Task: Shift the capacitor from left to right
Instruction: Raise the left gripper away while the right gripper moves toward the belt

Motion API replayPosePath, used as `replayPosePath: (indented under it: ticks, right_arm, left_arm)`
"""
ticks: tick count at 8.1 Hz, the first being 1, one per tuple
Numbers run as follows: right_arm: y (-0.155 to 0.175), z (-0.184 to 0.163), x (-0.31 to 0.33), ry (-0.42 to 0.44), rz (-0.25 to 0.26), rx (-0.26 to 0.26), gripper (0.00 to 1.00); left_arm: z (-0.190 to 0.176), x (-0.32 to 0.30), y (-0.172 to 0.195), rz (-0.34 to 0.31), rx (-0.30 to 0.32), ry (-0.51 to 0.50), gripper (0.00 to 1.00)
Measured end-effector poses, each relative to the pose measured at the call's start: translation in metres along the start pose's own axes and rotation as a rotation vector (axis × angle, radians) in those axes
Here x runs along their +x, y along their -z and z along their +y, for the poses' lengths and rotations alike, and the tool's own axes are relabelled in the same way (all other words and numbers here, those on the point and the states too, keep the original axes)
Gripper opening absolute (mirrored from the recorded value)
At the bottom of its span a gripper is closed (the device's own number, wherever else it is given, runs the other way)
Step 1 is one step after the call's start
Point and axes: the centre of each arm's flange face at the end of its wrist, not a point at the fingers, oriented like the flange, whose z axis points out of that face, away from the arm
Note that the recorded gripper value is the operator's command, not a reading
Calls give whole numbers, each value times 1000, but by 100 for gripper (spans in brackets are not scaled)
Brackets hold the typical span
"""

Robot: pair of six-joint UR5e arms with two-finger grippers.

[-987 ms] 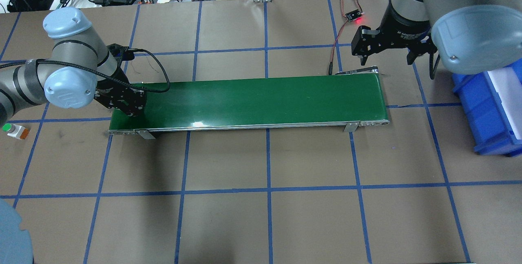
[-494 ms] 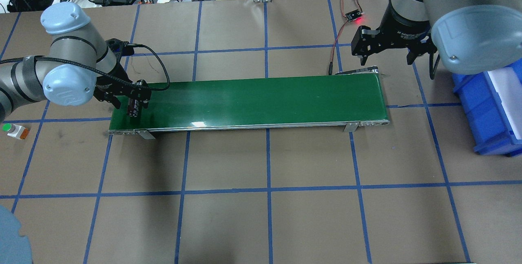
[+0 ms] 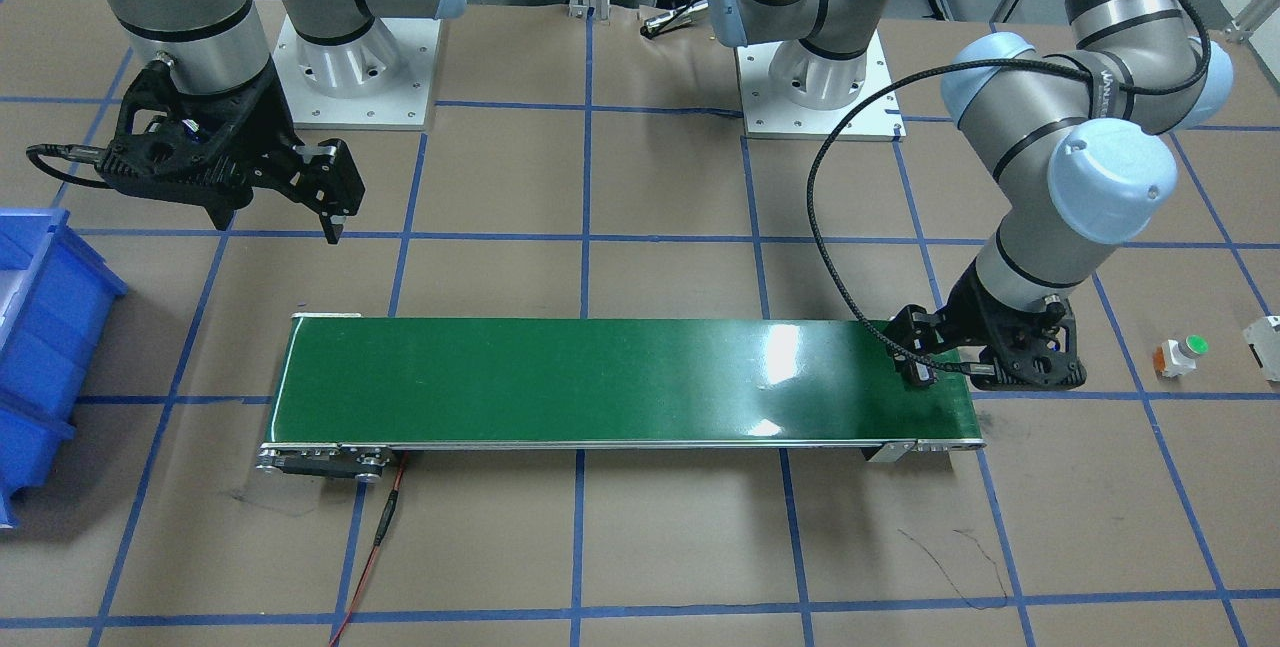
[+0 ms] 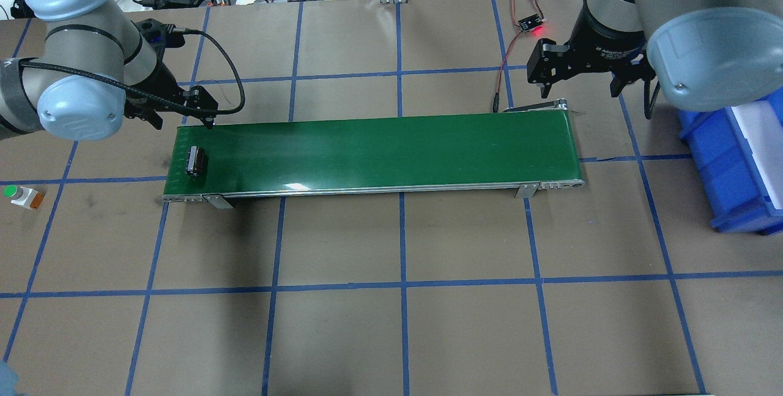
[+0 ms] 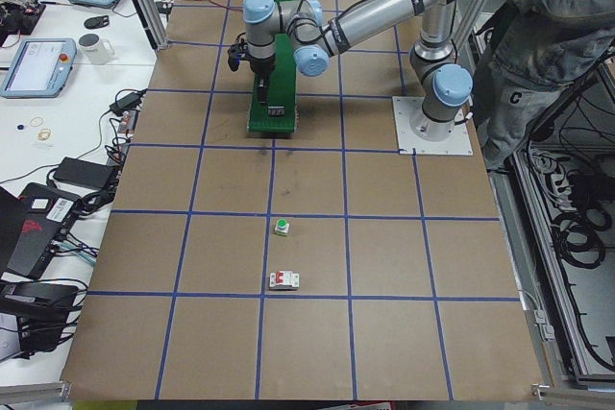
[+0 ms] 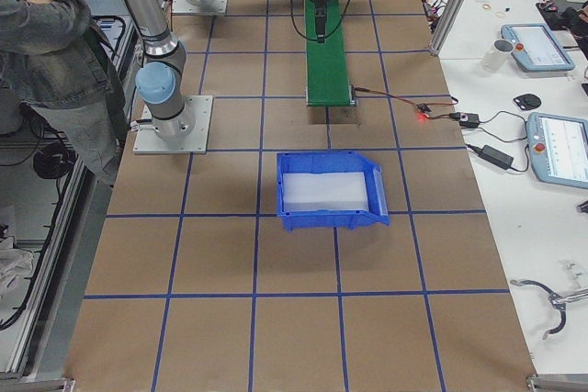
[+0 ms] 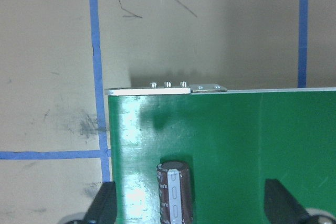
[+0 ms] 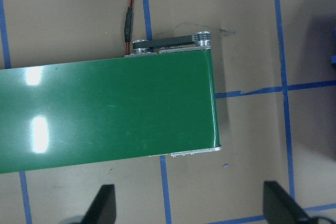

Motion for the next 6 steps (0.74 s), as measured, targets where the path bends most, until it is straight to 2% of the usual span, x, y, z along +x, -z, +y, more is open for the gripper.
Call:
replayPosePath:
  ticks: [2,6]
  right_arm:
    - [0,0,0,1,0,-1,100]
    - [-2,0,0,4,-2,-3,100]
  left_arm:
    - [0,0,25,-11,45,3,100]
    - [2,0,34,-12,61,3,100]
